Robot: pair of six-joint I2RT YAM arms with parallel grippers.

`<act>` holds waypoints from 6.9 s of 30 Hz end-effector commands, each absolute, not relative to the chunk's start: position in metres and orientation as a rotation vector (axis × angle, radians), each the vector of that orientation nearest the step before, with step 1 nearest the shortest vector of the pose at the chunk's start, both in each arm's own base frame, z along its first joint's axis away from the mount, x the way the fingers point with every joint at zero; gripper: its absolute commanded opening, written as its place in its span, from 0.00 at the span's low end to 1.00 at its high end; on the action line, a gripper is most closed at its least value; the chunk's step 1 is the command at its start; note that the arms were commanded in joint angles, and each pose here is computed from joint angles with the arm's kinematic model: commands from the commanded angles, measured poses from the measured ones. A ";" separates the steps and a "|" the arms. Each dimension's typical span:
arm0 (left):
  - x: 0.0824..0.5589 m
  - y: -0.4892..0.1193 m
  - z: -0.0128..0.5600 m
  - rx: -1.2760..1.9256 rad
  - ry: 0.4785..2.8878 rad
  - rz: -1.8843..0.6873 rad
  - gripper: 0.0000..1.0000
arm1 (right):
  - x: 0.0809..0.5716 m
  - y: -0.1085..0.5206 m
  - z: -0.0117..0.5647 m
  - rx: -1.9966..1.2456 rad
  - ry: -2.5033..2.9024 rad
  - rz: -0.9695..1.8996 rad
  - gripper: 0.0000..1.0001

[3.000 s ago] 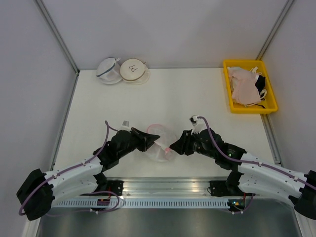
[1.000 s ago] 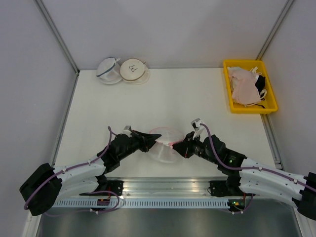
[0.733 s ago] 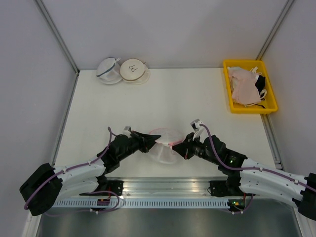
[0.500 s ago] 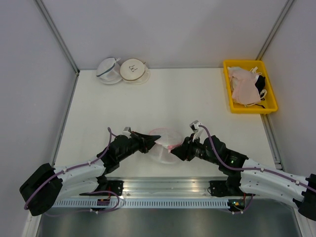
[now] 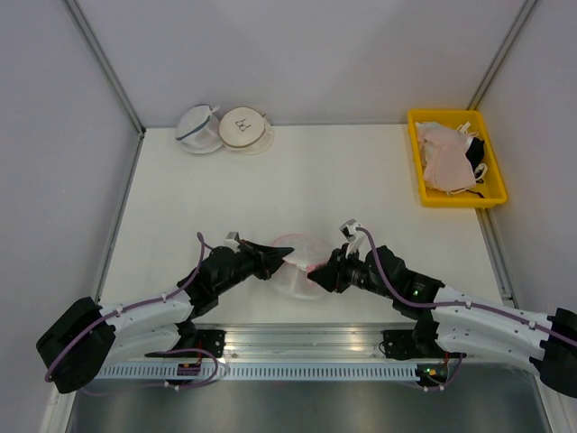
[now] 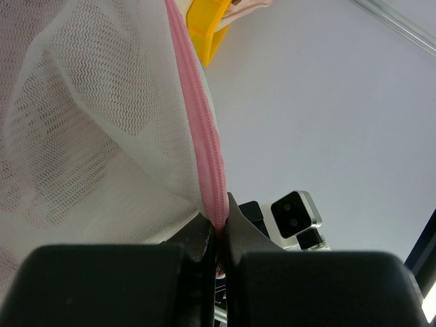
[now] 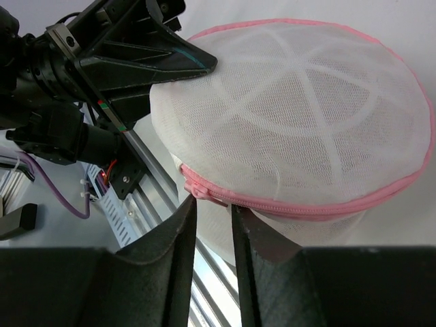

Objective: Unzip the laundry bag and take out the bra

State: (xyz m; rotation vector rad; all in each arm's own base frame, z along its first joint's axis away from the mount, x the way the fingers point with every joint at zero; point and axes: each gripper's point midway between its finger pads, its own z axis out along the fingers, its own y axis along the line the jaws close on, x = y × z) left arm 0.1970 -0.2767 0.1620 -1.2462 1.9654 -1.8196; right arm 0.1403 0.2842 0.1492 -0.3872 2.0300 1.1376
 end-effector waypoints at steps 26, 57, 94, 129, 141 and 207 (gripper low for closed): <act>0.192 -0.271 0.166 -1.227 1.929 -1.888 0.02 | 0.130 0.269 0.145 -0.453 2.113 1.053 0.00; 0.176 -0.267 0.176 0.061 2.365 -1.856 0.02 | 0.143 0.240 0.115 -0.548 2.298 0.693 0.00; 0.100 -0.197 0.171 -0.578 2.382 -1.586 1.00 | 0.115 0.327 0.129 -0.758 2.225 1.083 0.01; 0.158 -0.214 0.145 -0.619 2.231 -1.588 0.89 | 0.077 0.373 0.123 -0.750 2.104 1.122 0.00; 0.152 -0.222 0.153 -0.550 2.215 -1.655 0.53 | 0.081 0.377 0.128 -0.744 2.080 1.116 0.01; 0.166 -0.242 0.139 -0.342 2.365 -1.547 0.19 | 0.127 0.273 0.079 -0.522 2.266 0.472 0.01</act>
